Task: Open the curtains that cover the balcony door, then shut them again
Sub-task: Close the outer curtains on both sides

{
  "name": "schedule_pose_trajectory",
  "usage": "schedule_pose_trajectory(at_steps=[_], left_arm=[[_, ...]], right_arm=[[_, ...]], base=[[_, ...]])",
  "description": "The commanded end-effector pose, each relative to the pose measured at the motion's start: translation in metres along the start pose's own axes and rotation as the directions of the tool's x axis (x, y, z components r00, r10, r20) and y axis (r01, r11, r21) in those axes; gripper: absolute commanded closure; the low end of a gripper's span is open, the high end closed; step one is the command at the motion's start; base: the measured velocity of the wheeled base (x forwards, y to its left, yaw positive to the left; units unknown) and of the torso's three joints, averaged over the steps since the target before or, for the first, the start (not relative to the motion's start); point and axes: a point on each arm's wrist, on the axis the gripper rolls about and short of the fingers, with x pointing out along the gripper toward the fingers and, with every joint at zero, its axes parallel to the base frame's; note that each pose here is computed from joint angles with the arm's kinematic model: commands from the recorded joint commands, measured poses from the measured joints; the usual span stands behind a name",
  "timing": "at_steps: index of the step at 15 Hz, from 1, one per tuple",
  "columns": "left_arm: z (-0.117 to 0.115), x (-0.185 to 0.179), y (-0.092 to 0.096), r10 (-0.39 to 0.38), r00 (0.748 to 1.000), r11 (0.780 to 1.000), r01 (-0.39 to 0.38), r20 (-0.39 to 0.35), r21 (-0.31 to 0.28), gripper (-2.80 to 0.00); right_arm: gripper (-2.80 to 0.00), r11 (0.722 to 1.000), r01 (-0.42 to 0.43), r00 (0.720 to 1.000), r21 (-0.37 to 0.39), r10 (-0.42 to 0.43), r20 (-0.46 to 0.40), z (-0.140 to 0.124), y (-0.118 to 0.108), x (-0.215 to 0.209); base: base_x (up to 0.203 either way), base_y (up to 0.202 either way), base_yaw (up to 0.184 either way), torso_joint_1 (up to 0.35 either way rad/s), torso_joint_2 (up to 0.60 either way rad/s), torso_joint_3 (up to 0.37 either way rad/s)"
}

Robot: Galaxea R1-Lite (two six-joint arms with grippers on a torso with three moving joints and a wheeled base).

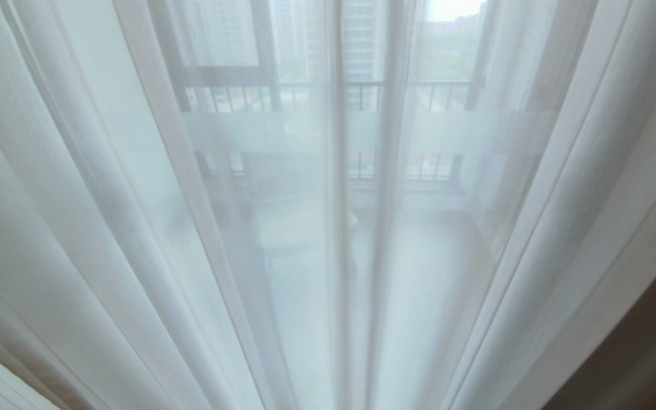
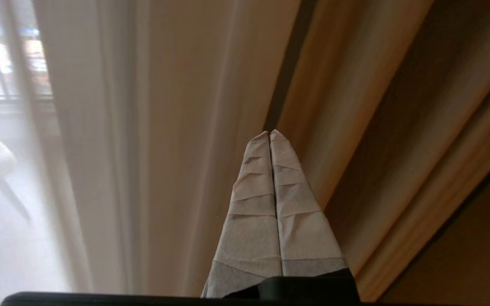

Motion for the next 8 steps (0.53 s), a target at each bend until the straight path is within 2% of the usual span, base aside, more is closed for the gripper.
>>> schedule_pose_trajectory(at_steps=[1,4,5,8], left_arm=[[0.0,0.0,0.0,0.001,1.0,1.0,-0.001,0.001,-0.001,0.0],[0.0,0.0,0.0,0.001,1.0,1.0,-0.001,0.001,-0.001,0.0],[0.0,0.0,0.0,0.001,1.0,1.0,-0.001,0.001,-0.001,0.0],[0.0,0.0,0.0,0.001,1.0,1.0,-0.001,0.001,-0.001,0.0]], right_arm=[[0.0,0.997,0.07,0.994,-0.011,-0.07,-0.082,-0.001,-0.001,0.016],[0.0,0.99,0.137,0.984,-0.022,-0.139,-0.111,0.007,-0.005,0.027],[-2.8,0.988,0.155,0.98,-0.024,-0.157,-0.125,0.008,-0.006,0.03],[-2.8,0.979,0.201,0.971,-0.033,-0.204,-0.125,0.009,-0.007,0.032]], base=[[0.0,0.0,0.0,0.0,0.0,0.0],[0.0,0.0,0.0,0.0,0.0,0.0],[0.0,0.0,0.0,0.0,0.0,0.0],[0.0,0.0,0.0,0.0,0.0,0.0]])
